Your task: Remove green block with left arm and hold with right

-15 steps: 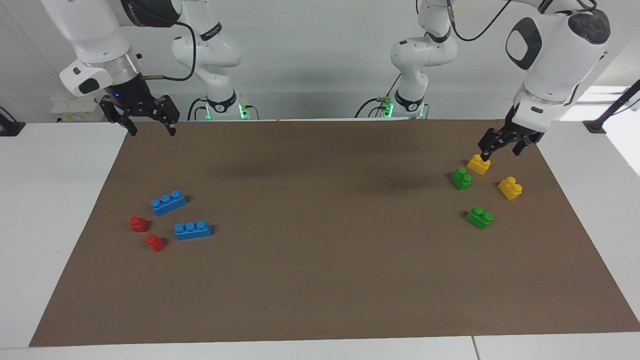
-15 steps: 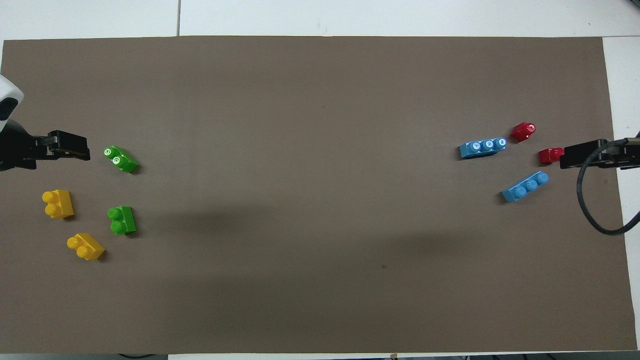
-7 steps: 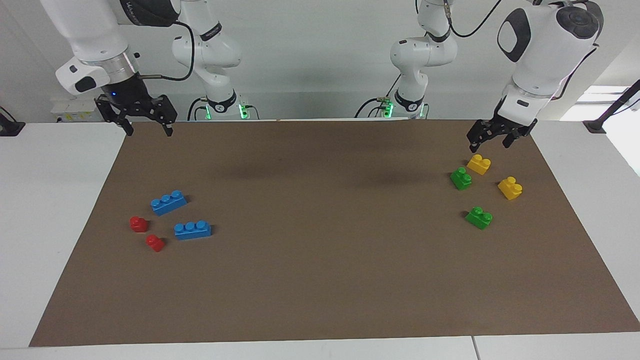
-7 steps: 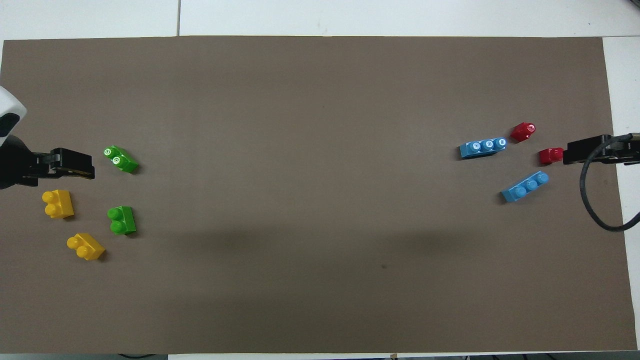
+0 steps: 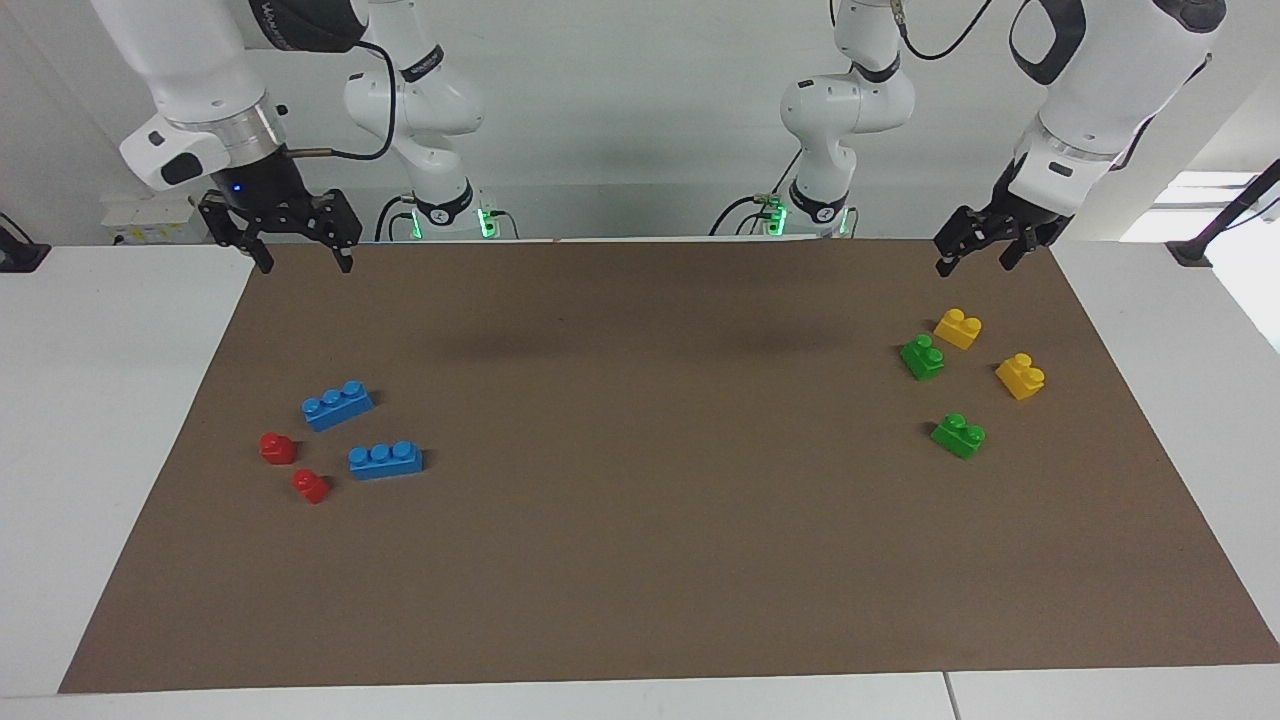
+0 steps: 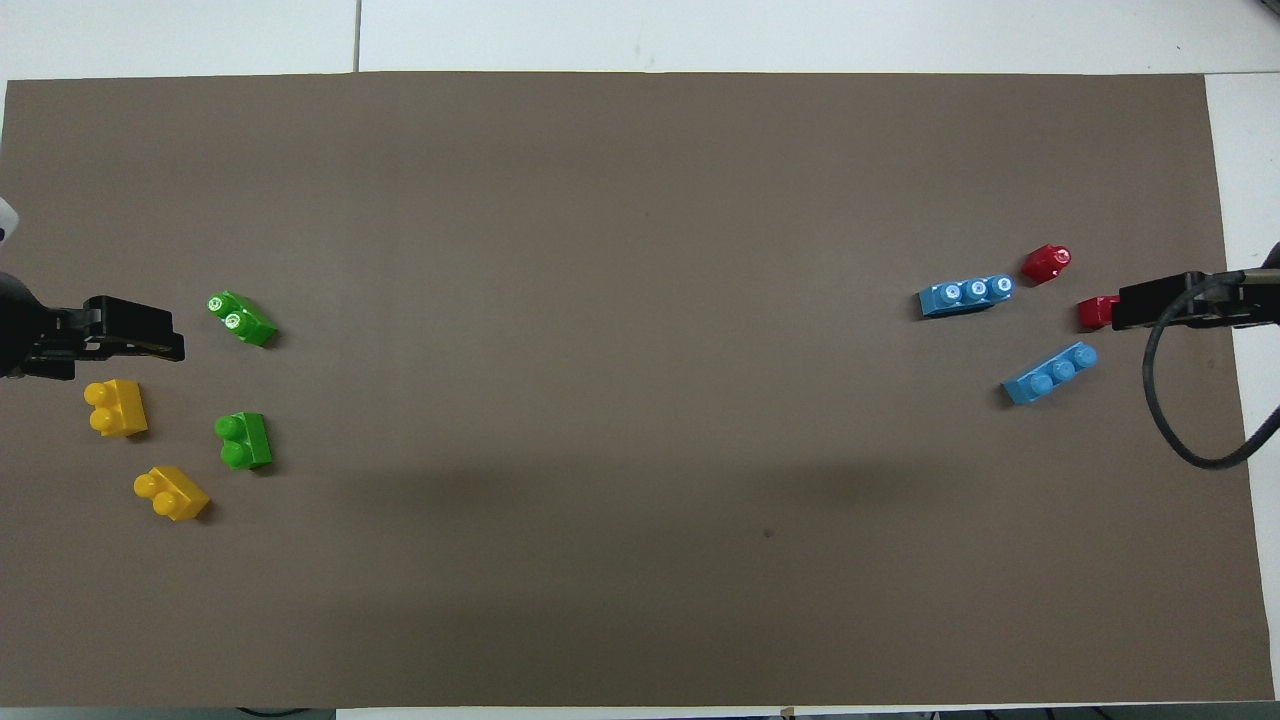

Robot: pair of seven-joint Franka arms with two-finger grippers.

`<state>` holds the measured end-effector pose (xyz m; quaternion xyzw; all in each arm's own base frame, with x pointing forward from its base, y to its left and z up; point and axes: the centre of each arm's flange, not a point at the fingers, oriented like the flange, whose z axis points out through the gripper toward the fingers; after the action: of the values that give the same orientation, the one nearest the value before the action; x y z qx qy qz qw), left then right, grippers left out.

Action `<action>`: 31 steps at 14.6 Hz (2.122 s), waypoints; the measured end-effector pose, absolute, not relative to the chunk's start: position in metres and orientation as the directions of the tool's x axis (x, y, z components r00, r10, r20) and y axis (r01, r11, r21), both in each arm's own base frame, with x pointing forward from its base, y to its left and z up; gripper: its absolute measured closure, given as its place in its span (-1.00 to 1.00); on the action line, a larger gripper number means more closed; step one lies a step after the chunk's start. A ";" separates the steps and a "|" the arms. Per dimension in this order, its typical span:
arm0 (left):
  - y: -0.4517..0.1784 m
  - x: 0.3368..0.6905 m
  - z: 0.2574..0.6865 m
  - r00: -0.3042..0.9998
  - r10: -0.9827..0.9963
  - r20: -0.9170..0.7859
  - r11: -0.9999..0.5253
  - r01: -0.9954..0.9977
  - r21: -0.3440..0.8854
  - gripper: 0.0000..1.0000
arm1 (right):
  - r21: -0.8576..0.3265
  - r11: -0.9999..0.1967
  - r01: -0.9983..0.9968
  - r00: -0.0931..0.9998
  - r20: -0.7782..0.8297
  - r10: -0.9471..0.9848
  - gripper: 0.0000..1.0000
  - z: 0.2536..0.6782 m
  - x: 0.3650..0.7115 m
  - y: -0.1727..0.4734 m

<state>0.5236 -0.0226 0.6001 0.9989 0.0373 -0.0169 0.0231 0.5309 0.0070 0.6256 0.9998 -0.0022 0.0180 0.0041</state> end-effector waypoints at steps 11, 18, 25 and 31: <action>-0.031 0.524 0.605 1.000 0.017 -0.023 -0.999 0.018 0.048 -1.00 | 0.002 -1.000 -0.011 1.000 0.029 -0.011 -1.00 0.631 0.541 0.002; -0.027 0.526 0.607 1.000 -0.007 -0.003 -1.000 -0.007 0.020 -1.00 | 0.002 -1.000 -0.013 0.999 0.029 -0.013 -1.00 0.634 0.548 0.000; -0.027 0.526 0.607 1.000 -0.017 -0.001 -1.000 -0.017 -0.008 -1.00 | 0.003 -1.000 -0.016 1.000 0.017 -0.016 -1.00 0.633 0.546 -0.001; -0.029 0.526 0.607 1.000 -0.022 -0.001 -1.000 -0.022 -0.009 -1.00 | 0.005 -1.000 -0.021 1.000 0.012 -0.021 -1.00 0.632 0.546 -0.004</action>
<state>0.5258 -0.0293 0.6068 0.9999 -0.0108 -0.0007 -0.0047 0.5461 -0.0038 0.6319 0.9999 -0.0103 0.0062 0.0026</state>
